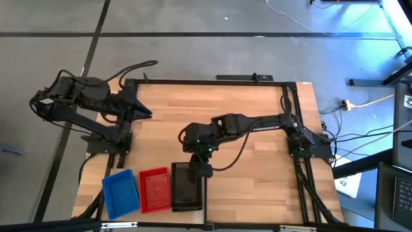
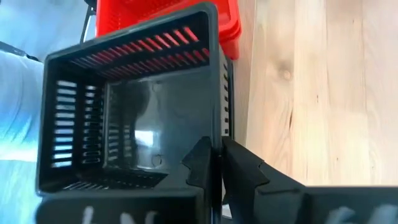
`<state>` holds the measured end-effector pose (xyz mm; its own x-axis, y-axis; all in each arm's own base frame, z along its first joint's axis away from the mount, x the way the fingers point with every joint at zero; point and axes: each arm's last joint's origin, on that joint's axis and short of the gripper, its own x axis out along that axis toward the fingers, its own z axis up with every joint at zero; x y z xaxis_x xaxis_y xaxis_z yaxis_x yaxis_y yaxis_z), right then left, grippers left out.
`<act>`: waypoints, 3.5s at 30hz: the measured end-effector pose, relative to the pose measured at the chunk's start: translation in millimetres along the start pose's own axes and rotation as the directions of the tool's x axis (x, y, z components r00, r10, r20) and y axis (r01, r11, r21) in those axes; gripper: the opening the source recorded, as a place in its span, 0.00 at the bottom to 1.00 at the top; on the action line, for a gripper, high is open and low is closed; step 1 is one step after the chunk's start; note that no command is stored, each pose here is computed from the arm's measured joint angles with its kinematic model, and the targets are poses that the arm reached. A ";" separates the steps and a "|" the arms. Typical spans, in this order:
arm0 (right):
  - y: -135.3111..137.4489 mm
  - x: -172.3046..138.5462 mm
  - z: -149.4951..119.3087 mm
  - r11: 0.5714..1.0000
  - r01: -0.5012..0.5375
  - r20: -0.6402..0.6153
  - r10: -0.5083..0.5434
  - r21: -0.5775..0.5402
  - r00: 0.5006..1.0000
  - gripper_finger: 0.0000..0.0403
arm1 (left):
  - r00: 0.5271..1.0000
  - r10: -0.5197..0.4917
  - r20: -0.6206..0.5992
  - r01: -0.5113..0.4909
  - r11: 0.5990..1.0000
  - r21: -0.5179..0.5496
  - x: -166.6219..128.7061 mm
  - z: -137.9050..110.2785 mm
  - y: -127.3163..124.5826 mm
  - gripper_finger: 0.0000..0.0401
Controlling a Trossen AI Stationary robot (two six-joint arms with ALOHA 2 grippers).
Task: Stack baskets on shelf by color
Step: Stack the black bin on top of the other black bin on the shelf, then return to Home Position
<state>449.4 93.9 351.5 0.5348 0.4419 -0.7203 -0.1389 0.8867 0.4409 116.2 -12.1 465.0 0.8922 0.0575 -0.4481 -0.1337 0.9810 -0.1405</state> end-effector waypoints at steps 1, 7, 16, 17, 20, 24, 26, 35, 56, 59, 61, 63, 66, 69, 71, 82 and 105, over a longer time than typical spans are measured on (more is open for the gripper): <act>0.2 0.0 0.5 1.000 -0.002 0.005 0.002 -0.002 1.000 0.08 | 1.000 0.000 0.000 0.000 1.000 0.000 0.1 0.0 0.0 0.13; 1.5 -0.1 0.3 0.999 -0.051 -0.009 0.051 -0.002 0.999 0.08 | 1.000 0.000 0.000 0.000 1.000 0.000 0.0 0.0 0.0 0.13; 1.5 -0.2 0.1 0.999 -0.050 -0.011 0.050 -0.003 0.999 0.04 | 1.000 0.000 0.000 0.000 1.000 0.003 0.0 0.0 0.0 0.13; 1.4 -0.1 0.1 0.999 -0.051 -0.010 0.051 -0.002 0.999 0.05 | 1.000 0.000 0.000 0.000 1.000 0.003 0.0 0.0 0.0 0.13; 1.5 -0.1 0.2 0.999 -0.051 -0.009 0.051 -0.002 0.999 0.11 | 1.000 0.000 0.000 0.000 1.000 0.003 0.0 0.0 0.0 0.13; 1.6 -0.2 0.4 0.999 -0.051 -0.008 0.051 -0.006 0.999 0.19 | 1.000 0.000 0.000 0.000 1.000 0.003 0.0 0.0 0.0 0.13; 1.6 -0.2 0.4 0.999 -0.052 -0.007 0.052 -0.012 0.999 0.22 | 1.000 0.000 0.000 0.000 1.000 0.003 0.0 0.0 0.0 0.13; 2.3 -0.4 0.8 0.998 -0.070 -0.008 0.070 0.008 0.998 0.23 | 1.000 0.000 0.000 0.000 1.000 0.003 0.0 0.0 0.0 0.13; 11.5 -16.1 13.0 0.984 -0.060 0.124 0.082 -0.168 0.989 0.22 | 0.996 0.023 -0.085 -0.021 1.000 0.021 -0.4 -8.3 2.3 0.13; 13.5 -28.7 13.9 0.986 0.033 0.177 -0.003 -0.165 0.984 0.19 | 0.993 0.031 -0.112 -0.025 0.998 0.054 -0.7 -11.0 3.0 0.13; 15.7 -40.8 13.7 0.980 0.098 0.213 -0.060 -0.172 0.975 0.14 | 0.991 0.036 -0.130 -0.024 0.995 0.092 -1.0 -12.8 3.6 0.12; 18.8 -55.9 13.2 0.972 0.167 0.255 -0.122 -0.165 0.959 0.07 | 0.991 0.036 -0.130 -0.023 0.995 0.102 -1.0 -12.7 3.5 0.08; 23.8 -83.6 8.8 0.947 0.285 0.308 -0.229 -0.150 0.924 0.02 | 0.992 0.025 -0.126 -0.008 0.991 0.135 -2.7 -13.0 3.7 0.02; 30.1 -114.2 0.3 0.922 0.357 0.332 -0.292 -0.153 0.897 0.03 | 0.996 0.001 -0.092 0.013 0.989 0.147 -15.3 -15.3 6.3 0.01; 34.2 -134.6 -6.7 0.905 0.396 0.346 -0.326 -0.153 0.880 0.01 | 0.999 -0.010 -0.052 0.017 0.991 0.136 -28.4 -18.1 9.7 0.01; 24.8 -211.0 -37.5 0.870 0.473 0.327 -0.411 -0.140 0.851 0.00 | 0.991 -0.057 0.118 0.057 0.998 -0.001 -85.3 -48.7 29.1 0.00; -13.4 -263.8 -198.6 0.921 0.388 0.667 -0.309 0.032 0.678 0.00 | 0.906 -0.088 0.414 0.117 0.992 -0.046 -82.8 -155.5 57.3 0.00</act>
<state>144.6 -7.6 429.2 0.9616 -0.0649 -0.2667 0.1064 0.9838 0.1442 -32.5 10.6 356.8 0.9987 0.0428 -0.0280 -0.0481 0.9714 -0.2323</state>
